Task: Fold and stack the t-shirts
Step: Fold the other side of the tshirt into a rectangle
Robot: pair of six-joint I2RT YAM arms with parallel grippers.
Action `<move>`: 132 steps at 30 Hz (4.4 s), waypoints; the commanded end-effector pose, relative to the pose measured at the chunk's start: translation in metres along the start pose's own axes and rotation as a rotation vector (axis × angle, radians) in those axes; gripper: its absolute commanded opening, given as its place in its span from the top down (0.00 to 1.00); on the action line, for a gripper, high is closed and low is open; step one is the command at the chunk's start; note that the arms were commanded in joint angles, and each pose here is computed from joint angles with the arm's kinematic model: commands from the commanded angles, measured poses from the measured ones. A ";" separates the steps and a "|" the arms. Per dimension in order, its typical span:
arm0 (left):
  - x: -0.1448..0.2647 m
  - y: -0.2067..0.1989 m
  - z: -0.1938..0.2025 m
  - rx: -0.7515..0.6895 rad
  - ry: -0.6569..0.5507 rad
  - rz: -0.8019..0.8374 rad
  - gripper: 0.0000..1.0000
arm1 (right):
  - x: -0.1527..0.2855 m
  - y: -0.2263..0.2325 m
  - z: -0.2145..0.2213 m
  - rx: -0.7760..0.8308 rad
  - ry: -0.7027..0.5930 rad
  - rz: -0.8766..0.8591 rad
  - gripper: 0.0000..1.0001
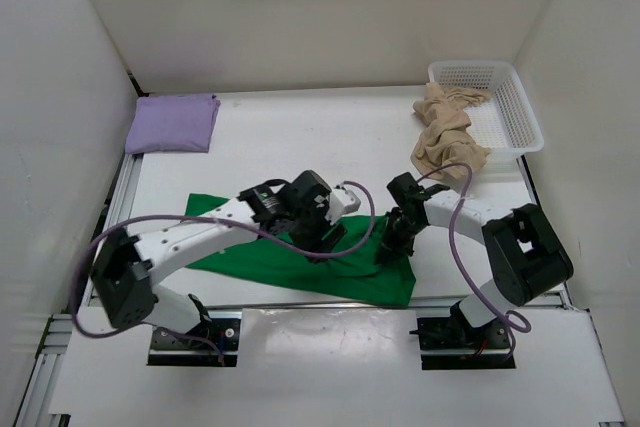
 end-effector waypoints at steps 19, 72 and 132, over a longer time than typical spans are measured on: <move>-0.096 -0.027 0.013 0.033 0.219 0.223 0.35 | 0.009 0.007 -0.013 -0.193 -0.264 -0.089 1.00; -0.094 -0.041 0.037 -0.230 0.131 -0.120 0.46 | 0.011 0.000 -0.018 -0.197 -0.276 -0.072 1.00; -0.085 -0.014 0.057 -0.142 0.276 -0.120 0.88 | 0.003 -0.022 0.072 -0.214 -0.235 0.001 0.66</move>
Point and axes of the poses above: each gripper's point midway between its finger pads, its own x axis back along the fingers, its own y axis along the line the jaws close on, z = x × y, the point moved 3 cm from there along x, back along the fingers, and after that the axes turned 11 degrees about x, right-handed, at the moved point
